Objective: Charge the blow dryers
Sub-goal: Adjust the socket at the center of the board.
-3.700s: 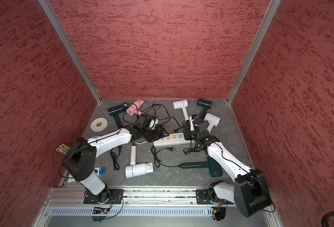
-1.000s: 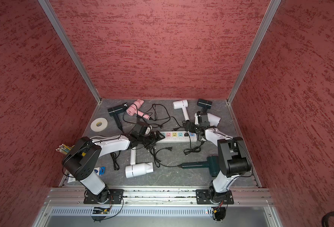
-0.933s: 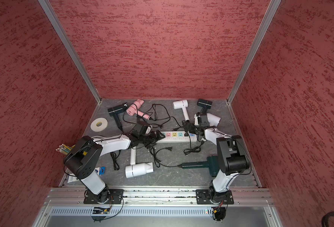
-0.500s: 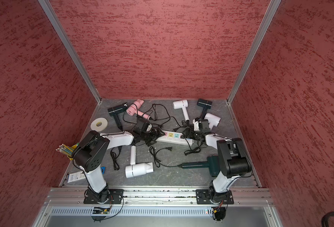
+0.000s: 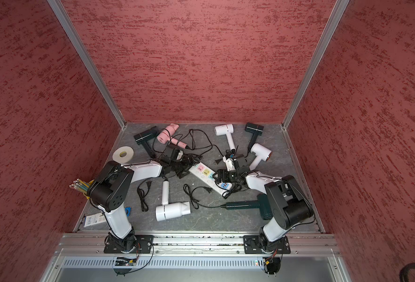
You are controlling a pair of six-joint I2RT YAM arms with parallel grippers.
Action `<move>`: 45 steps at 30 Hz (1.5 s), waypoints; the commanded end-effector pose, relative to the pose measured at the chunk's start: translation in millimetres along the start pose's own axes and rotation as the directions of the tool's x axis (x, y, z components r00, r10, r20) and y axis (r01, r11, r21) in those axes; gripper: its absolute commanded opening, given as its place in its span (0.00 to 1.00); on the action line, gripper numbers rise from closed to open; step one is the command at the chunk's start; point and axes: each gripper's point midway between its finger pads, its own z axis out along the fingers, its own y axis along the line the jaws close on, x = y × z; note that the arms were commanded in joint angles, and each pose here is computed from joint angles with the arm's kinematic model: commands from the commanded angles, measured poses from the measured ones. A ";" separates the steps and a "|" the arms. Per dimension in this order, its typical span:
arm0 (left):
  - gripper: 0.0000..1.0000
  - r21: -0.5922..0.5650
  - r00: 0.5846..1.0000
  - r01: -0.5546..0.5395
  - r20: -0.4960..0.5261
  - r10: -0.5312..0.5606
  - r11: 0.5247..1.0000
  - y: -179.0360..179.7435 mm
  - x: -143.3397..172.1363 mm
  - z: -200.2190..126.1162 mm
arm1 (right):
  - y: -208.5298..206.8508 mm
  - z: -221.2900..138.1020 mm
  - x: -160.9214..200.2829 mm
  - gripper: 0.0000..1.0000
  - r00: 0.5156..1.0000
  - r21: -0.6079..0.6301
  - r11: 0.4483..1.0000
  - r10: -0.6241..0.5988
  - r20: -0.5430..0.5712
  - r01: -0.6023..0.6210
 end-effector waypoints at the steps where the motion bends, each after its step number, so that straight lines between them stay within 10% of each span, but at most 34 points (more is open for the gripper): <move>1: 0.98 0.000 0.999 -0.033 0.033 0.033 0.999 -3.7 -16.3 2.3 | 21.6 5.7 19.1 0.82 0.997 -0.064 0.996 -0.059 -0.055 0.056; 14: 0.98 -0.058 0.996 -0.060 0.057 0.064 0.996 5.4 -8.9 -18.2 | 1.0 -29.1 -30.4 0.84 0.988 0.253 0.965 -0.100 0.116 0.068; 32: 1.00 -0.118 0.980 -0.160 0.099 0.172 0.980 -10.6 5.4 -60.2 | 25.0 -78.4 29.0 0.74 0.960 0.350 0.930 -0.193 0.205 0.112; 45: 1.00 -0.106 0.980 -0.164 0.092 0.174 0.981 -12.5 3.2 -61.0 | 20.3 -62.5 37.7 1.00 0.962 0.393 0.910 -0.216 0.168 0.135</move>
